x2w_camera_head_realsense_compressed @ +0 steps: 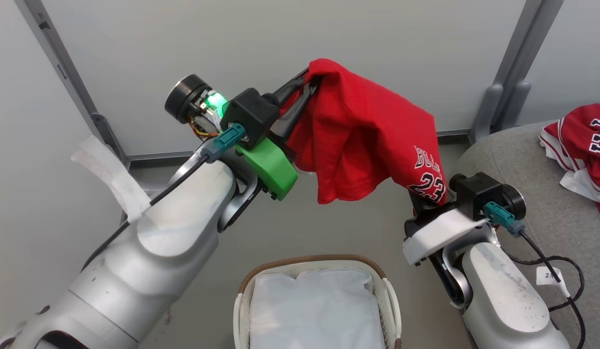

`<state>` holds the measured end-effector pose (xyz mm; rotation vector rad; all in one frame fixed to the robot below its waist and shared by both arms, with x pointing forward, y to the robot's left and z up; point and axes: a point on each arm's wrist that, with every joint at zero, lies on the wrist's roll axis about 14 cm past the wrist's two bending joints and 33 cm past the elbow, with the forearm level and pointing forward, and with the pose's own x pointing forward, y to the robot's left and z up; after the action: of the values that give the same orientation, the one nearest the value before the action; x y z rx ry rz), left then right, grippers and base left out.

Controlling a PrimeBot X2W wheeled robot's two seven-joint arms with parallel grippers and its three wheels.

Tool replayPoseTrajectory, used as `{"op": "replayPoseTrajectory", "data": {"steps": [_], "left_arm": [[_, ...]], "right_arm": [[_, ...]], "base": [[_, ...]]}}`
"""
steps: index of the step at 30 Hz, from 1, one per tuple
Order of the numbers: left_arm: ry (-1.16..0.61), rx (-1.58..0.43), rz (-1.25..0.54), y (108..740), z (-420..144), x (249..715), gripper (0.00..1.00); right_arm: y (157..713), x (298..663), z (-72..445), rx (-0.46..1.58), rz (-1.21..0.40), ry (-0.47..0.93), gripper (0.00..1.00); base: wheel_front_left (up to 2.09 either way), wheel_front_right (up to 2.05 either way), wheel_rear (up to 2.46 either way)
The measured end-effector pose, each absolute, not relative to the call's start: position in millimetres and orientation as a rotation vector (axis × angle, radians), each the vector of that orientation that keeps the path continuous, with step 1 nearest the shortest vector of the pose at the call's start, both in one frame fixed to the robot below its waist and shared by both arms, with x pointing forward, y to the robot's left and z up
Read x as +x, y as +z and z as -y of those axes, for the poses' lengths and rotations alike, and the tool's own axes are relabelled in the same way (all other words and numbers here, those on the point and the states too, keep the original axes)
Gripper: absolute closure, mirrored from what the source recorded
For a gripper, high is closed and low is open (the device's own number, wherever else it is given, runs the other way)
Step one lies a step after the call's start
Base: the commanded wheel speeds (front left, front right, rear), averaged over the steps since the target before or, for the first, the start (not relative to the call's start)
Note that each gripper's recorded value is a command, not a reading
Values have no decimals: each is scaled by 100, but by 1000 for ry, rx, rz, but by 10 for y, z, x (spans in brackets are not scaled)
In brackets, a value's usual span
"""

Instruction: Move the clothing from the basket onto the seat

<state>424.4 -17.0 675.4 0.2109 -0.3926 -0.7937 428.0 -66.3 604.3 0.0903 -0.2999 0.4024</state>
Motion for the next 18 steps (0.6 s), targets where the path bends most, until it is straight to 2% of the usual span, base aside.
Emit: {"op": "replayPoseTrajectory", "data": {"steps": [3, 4, 5, 6, 7, 8, 18], "left_arm": [[-772, 169, 353, 6617, 109, 4283, 100], [-763, 156, 336, 6558, 85, 4298, 95], [-755, 142, 316, 6494, 60, 4313, 80], [-749, 132, 301, 6438, 43, 4320, 60], [-741, 119, 281, 6365, 22, 4328, 27], [-733, 106, 257, 6281, -3, 4335, 0], [-667, -32, 71, 5524, -98, 4155, 0]], "right_arm": [[6040, 4287, 721, 88, 302, 385, 100], [6053, 4293, 745, 90, 307, 378, 100], [6066, 4297, 765, 91, 311, 373, 100], [6075, 4299, 776, 91, 315, 369, 100], [6087, 4302, 793, 89, 320, 365, 100], [6098, 4306, 811, 90, 324, 360, 100], [6130, 4327, 921, 93, 343, 326, 100]], "base": [[0, 0, 0], [0, 0, 0], [0, 0, 0], [0, 0, 0], [0, 0, 0], [0, 0, 0], [0, 0, 0]]}}
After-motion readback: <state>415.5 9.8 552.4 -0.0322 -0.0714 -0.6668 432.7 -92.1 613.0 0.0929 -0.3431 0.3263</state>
